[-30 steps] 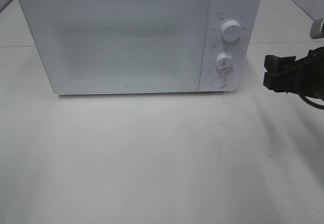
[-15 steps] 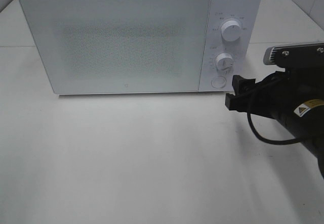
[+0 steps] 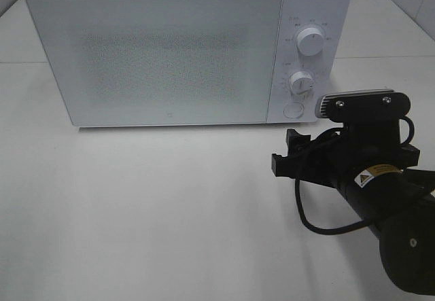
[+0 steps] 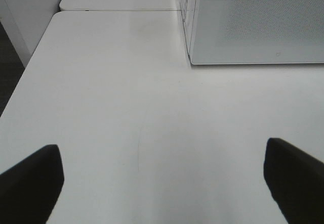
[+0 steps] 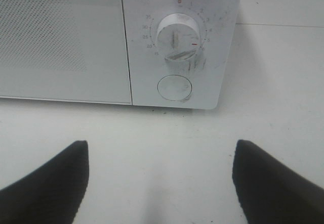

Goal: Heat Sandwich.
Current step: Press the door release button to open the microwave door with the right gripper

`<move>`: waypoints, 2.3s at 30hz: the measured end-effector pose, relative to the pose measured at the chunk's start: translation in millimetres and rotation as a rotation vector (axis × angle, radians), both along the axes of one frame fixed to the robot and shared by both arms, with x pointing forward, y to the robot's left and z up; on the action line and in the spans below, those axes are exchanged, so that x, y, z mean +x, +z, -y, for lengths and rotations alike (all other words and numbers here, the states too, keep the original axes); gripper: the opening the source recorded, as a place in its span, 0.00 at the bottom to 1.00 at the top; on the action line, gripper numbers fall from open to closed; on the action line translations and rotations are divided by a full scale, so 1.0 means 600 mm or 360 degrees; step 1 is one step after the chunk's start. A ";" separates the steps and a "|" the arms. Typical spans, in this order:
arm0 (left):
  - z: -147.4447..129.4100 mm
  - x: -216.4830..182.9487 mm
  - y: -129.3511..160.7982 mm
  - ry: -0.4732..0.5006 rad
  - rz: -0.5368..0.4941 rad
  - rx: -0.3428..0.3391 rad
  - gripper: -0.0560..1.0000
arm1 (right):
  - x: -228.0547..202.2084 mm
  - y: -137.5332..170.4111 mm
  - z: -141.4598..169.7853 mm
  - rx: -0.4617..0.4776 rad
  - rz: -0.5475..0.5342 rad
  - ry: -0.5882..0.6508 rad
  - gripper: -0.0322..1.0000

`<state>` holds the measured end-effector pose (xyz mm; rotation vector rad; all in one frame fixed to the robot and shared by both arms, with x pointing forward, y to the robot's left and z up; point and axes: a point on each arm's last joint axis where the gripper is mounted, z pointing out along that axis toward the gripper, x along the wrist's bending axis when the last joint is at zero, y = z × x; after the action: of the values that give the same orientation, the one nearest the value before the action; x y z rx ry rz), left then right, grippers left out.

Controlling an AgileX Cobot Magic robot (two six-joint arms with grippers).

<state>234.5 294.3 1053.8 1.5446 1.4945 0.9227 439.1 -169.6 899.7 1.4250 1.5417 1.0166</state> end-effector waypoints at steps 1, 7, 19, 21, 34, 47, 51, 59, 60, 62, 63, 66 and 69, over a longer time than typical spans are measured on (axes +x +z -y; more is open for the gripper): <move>0.000 0.000 0.000 0.0000 0.0000 0.0000 0.99 | 0.000 0.000 -0.001 0.0001 0.0001 0.0002 0.77; 0.000 0.000 0.000 0.0000 0.0000 0.0000 0.99 | 0.000 0.000 -0.001 0.0004 -0.0002 -0.0009 0.77; 0.000 0.000 0.000 0.0000 0.0000 0.0000 0.99 | 0.001 -0.001 -0.002 0.0592 -0.0036 -0.0242 0.77; 0.000 0.000 0.000 0.0000 0.0000 0.0000 0.99 | 0.001 -0.001 -0.002 0.0758 -0.0044 -0.0308 0.77; 0.000 0.000 0.000 0.0000 0.0000 0.0000 0.99 | 0.001 -0.001 -0.002 0.1776 -0.0091 -0.0716 0.77; 0.000 0.000 0.000 0.0000 0.0000 0.0000 0.99 | 0.001 -0.001 -0.002 0.2389 -0.0119 -0.0961 0.46; 0.000 0.000 0.000 0.0000 0.0000 0.0000 0.99 | 0.000 -0.001 -0.002 0.2409 -0.0121 -0.0970 0.19; 0.000 0.000 0.000 0.0000 0.0000 0.0000 0.99 | 0.000 -0.002 -0.002 0.2410 -0.0133 -0.0980 0.05; 0.000 0.000 0.000 0.0000 0.0000 0.0000 0.99 | 0.000 -0.002 -0.002 0.2410 -0.0133 -0.0980 0.05; 0.000 0.000 0.000 0.0000 0.0000 0.0000 0.99 | -0.001 -0.003 -0.002 0.2405 -0.0147 -0.0989 0.05; 0.000 0.000 0.000 0.0000 0.0000 0.0000 0.99 | -0.001 -0.005 -0.003 0.2399 -0.0169 -0.1003 0.05; 0.000 0.000 0.000 0.0000 0.0000 0.0000 0.99 | -0.002 -0.008 -0.003 0.2389 -0.0199 -0.1026 0.05; 0.000 0.000 0.000 0.0000 0.0000 0.0000 0.99 | 0.001 -0.013 0.003 0.2370 -0.0237 -0.1068 0.05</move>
<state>234.5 294.3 1053.8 1.5446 1.4945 0.9227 439.7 -171.4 892.0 2.7224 0.0214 1.6652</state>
